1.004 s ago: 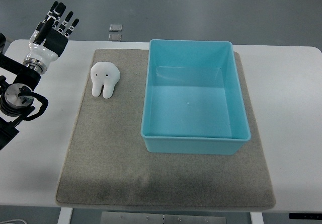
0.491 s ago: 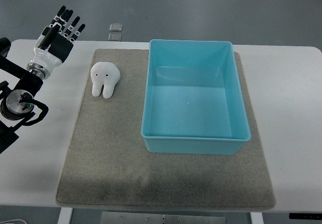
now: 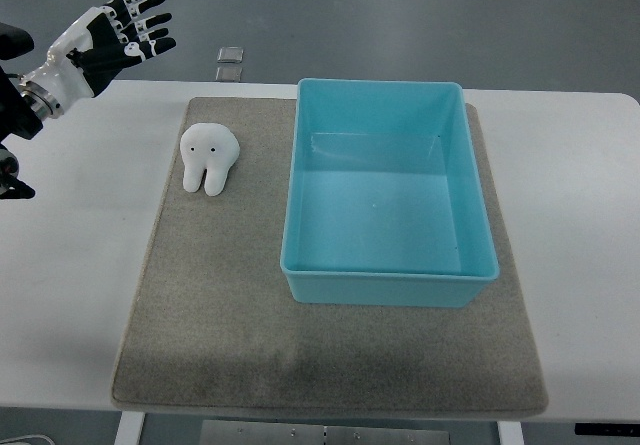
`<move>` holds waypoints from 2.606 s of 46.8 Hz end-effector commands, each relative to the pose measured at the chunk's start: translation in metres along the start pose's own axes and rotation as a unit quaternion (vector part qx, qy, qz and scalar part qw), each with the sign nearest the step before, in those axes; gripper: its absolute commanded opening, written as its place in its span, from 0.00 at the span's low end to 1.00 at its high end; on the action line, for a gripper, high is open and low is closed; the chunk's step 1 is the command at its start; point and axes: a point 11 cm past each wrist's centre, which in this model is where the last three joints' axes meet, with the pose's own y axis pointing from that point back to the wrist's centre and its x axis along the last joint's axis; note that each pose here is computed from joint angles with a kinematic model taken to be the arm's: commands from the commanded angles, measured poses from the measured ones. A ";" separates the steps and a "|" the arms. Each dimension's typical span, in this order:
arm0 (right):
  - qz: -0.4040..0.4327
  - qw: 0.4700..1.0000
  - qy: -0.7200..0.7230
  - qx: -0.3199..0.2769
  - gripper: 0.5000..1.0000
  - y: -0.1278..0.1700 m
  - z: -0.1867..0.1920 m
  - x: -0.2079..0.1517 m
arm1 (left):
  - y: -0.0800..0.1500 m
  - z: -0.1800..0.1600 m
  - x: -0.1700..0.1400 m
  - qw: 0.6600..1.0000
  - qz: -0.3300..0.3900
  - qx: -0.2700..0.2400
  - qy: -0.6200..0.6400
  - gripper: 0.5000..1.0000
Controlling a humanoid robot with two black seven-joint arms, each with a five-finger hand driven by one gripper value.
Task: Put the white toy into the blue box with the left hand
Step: 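Raise and open the left hand, reaching toward the white tooth toy, then lower the left hand onto the tooth toy and close fingers around it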
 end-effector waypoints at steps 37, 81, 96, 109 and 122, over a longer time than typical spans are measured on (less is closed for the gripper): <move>0.000 1.000 0.000 0.000 0.87 0.000 0.000 0.000 | -0.001 0.035 -0.011 0.965 -0.133 0.051 -0.222 0.99; 0.000 1.000 0.000 0.000 0.87 0.000 0.000 0.000 | 0.007 -0.031 -0.027 0.828 -0.188 0.097 -0.519 0.83; 0.000 1.000 0.000 0.000 0.87 0.000 0.000 0.000 | -0.002 -0.037 -0.044 0.832 -0.193 0.085 -0.512 0.80; 0.000 1.000 0.000 0.000 0.87 0.000 0.000 0.000 | -0.005 -0.057 -0.049 0.831 -0.192 0.095 -0.514 0.73; 0.000 1.000 0.000 0.000 0.87 0.000 0.000 0.000 | -0.006 -0.067 -0.059 0.825 -0.198 0.090 -0.522 0.71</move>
